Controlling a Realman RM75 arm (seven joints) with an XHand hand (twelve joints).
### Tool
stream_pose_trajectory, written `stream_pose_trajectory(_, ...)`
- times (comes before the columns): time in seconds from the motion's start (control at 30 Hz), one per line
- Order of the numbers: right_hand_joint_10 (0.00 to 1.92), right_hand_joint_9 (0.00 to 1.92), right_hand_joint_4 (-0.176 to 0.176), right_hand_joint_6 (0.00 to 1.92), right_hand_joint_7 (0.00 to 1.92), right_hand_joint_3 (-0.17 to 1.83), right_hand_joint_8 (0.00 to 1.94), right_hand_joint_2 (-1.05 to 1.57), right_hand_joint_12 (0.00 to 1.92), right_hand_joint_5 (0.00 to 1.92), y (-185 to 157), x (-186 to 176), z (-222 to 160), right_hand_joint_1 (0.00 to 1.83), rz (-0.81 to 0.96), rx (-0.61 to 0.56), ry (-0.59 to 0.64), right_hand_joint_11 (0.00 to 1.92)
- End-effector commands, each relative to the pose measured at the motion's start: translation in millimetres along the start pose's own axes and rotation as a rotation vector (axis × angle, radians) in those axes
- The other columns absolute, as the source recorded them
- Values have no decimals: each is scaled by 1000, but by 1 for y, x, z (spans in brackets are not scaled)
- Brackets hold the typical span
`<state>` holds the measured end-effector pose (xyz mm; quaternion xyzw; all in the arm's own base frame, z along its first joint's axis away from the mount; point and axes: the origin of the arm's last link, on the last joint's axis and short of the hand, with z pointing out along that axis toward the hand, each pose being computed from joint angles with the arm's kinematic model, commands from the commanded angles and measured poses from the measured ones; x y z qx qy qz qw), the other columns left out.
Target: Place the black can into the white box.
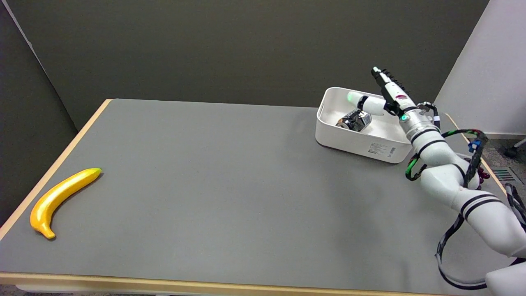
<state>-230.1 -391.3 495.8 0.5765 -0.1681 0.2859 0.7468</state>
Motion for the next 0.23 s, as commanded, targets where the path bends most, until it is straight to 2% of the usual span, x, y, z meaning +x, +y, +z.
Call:
stream_pose_trajectory(0.03, -1, -1, -81, 157, -1, 732, -1, 693, -1, -1, -19, 17, -81, 279, 347, 201, 478, -1)
stream_pose_trajectory(0.07, -1, -1, -81, 220, -1, 789, -1, 694, -1, 0, -23, 19, -82, 242, 336, 212, 486, -1)
stream_pose_trajectory(0.23, 1, -1, -84, 258, 0, 796, 67, 698, 1, 31, -35, 22, -91, 241, 336, 246, 498, -1)
